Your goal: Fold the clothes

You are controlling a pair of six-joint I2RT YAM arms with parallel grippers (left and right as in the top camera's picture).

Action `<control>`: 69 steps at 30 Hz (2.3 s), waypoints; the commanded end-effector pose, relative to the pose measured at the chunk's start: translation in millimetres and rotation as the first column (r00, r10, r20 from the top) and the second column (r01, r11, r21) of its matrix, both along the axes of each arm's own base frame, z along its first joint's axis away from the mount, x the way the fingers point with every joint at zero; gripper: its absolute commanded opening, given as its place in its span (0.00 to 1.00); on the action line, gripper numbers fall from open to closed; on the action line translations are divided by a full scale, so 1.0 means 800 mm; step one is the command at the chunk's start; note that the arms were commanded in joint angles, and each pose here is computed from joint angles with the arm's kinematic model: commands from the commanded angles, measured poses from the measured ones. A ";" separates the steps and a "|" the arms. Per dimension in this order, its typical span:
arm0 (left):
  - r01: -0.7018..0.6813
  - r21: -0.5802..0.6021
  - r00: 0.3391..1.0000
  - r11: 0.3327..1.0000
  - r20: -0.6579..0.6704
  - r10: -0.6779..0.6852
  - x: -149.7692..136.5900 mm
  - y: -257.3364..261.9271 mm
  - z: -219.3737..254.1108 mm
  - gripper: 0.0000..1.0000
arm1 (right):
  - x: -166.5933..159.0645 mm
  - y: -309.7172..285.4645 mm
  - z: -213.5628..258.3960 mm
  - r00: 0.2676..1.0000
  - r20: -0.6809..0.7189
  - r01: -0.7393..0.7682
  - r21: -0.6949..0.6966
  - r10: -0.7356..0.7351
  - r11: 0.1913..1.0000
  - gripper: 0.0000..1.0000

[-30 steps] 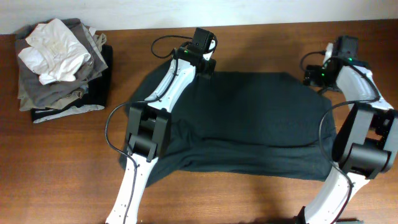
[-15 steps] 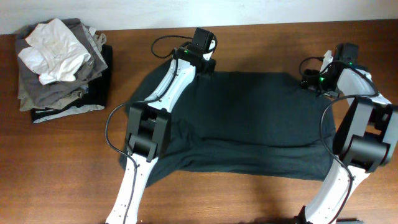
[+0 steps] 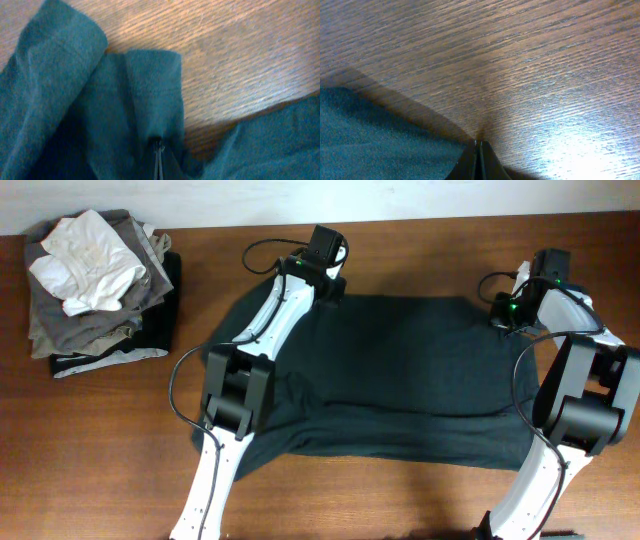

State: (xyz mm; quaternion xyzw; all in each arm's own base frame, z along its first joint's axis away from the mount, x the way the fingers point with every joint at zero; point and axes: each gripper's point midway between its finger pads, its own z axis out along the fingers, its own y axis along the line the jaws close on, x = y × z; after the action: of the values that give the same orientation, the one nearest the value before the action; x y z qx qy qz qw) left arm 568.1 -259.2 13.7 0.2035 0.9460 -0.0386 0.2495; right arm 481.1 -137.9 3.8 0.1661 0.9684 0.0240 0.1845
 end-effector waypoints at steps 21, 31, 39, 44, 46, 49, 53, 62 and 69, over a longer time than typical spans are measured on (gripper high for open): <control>0.070 -0.197 0.997 0.978 0.043 -0.063 0.012 -0.016 0.062 0.70 | -0.005 0.006 0.051 0.991 0.021 0.133 0.051 -0.134 0.990 0.04; 0.068 -0.175 0.997 0.982 0.047 -0.060 0.024 -0.023 0.005 0.66 | -0.007 0.006 0.050 0.991 0.014 0.133 0.051 -0.134 0.990 0.04; 0.053 -0.148 0.999 0.988 0.011 -0.052 0.023 -0.018 -0.044 0.53 | -0.010 0.007 0.049 0.991 0.006 0.134 0.053 -0.134 0.990 0.04; 0.044 -0.136 0.999 0.990 0.038 -0.039 0.030 -0.016 -0.041 0.18 | -0.009 0.007 0.049 0.991 0.006 0.134 0.052 -0.135 0.990 0.04; 0.025 -0.111 0.998 0.994 0.056 -0.019 0.035 -0.010 -0.039 0.00 | -0.009 0.007 0.049 0.991 0.006 0.134 0.052 -0.135 0.990 0.04; 0.013 -0.098 0.997 0.995 0.078 -0.006 0.041 -0.007 -0.028 0.00 | -0.009 0.006 0.049 0.991 0.009 0.134 0.052 -0.135 0.990 0.04; 0.016 -0.108 0.995 0.994 0.103 -0.005 0.048 -0.010 0.001 0.00 | -0.007 0.005 0.050 0.991 0.015 0.135 0.051 -0.136 0.990 0.04; -0.029 -0.050 0.993 0.998 0.113 0.034 0.041 0.013 0.090 0.00 | -0.010 0.005 0.066 0.986 0.027 0.165 0.057 -0.167 0.985 0.04; -0.129 0.091 0.990 0.987 0.073 0.122 0.004 0.062 0.137 0.00 | -0.030 0.006 0.115 0.964 0.034 0.259 0.073 -0.262 0.963 0.04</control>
State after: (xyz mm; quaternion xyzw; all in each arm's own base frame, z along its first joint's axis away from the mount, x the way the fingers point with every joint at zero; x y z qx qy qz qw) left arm 567.7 -234.3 67.4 0.1896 0.9540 -0.0212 0.2311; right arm 454.0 -130.5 53.9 0.2782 0.9458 0.0417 0.1623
